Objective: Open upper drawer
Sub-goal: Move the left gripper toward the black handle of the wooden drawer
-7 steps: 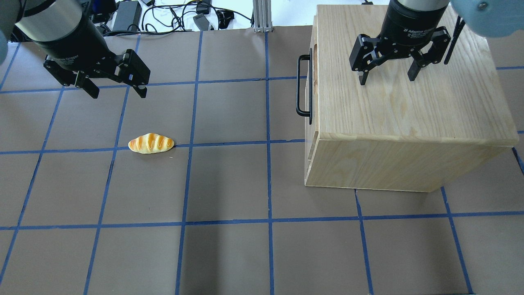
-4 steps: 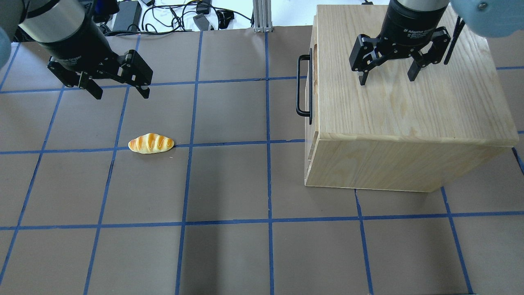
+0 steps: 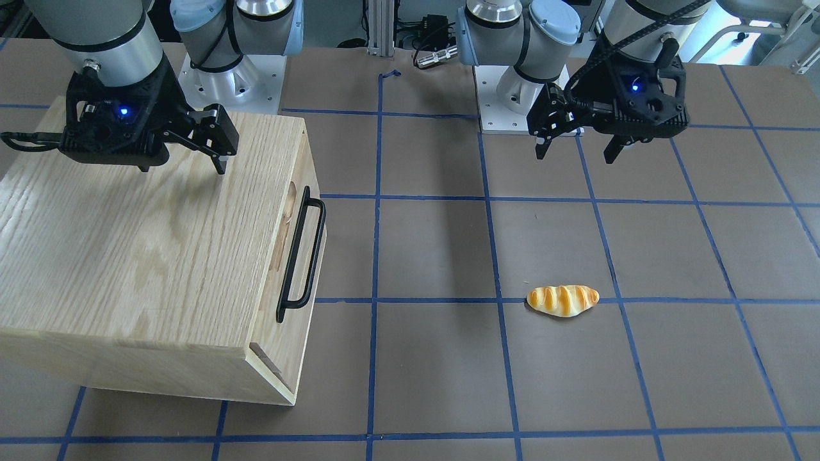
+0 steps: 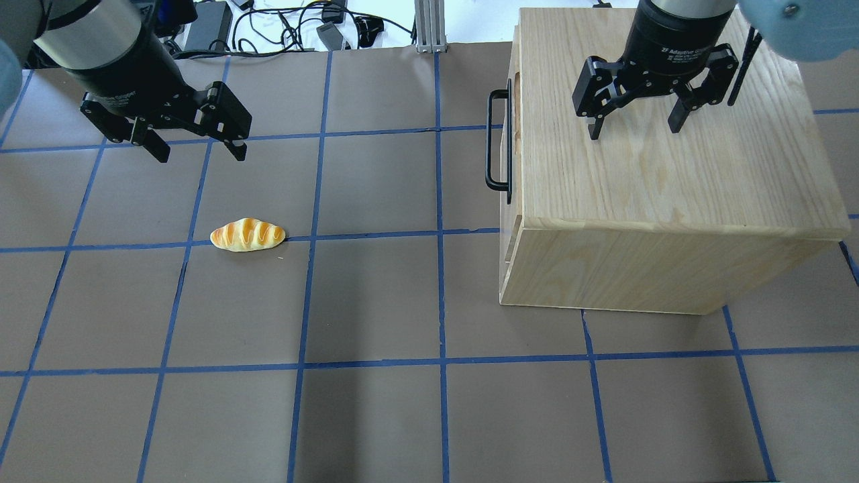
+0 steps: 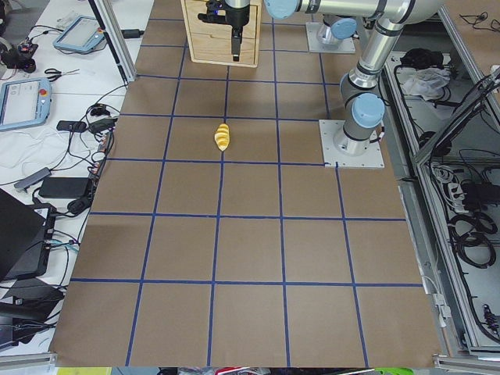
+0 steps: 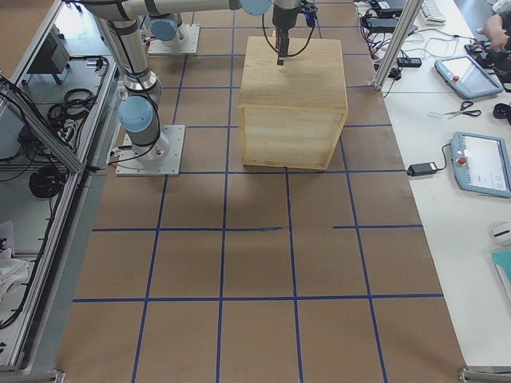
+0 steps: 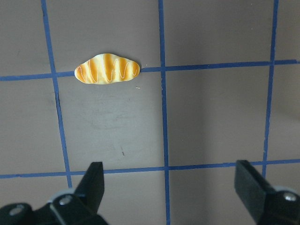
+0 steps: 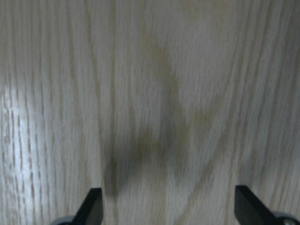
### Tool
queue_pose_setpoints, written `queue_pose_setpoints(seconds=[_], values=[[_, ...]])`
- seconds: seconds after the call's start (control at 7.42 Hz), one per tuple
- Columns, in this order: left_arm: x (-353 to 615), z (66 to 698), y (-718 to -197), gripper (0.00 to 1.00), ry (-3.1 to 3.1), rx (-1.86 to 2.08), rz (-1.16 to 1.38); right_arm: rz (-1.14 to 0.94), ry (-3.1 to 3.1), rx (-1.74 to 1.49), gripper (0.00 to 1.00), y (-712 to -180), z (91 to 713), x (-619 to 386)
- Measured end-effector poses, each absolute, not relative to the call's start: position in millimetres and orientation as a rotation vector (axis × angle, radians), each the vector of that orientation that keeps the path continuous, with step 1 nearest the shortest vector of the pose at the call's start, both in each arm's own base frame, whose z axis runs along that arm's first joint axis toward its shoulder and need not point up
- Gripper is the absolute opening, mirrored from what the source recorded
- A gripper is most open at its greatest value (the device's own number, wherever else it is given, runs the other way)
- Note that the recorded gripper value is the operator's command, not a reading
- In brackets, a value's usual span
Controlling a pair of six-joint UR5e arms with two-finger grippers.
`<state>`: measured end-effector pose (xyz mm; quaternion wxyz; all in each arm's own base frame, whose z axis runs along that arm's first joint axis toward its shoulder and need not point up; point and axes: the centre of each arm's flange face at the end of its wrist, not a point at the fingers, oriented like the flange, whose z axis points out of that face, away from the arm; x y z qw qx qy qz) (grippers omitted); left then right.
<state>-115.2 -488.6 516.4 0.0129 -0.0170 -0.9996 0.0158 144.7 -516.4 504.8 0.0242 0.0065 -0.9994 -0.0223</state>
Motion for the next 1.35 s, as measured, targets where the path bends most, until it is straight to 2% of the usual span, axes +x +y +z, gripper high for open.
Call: queue_pose_setpoints(seconds=[0.4, 0.81, 1.35], values=[[-130.9, 499.5, -507.8, 1.0, -3.03, 0.06, 0.059, -0.068, -3.092, 0.02, 1.0, -516.5, 504.9, 144.6], [-199.7, 459.6, -538.3, 1.0, -2.924, 0.212, 0.087, -0.069, -3.092, 0.021, 1.0, -516.4, 504.6, 144.8], [-294.5, 412.1, -554.8, 1.0, -2.812, 0.111, 0.116, -0.069, -3.092, 0.019, 1.0, -516.6, 504.7, 144.3]])
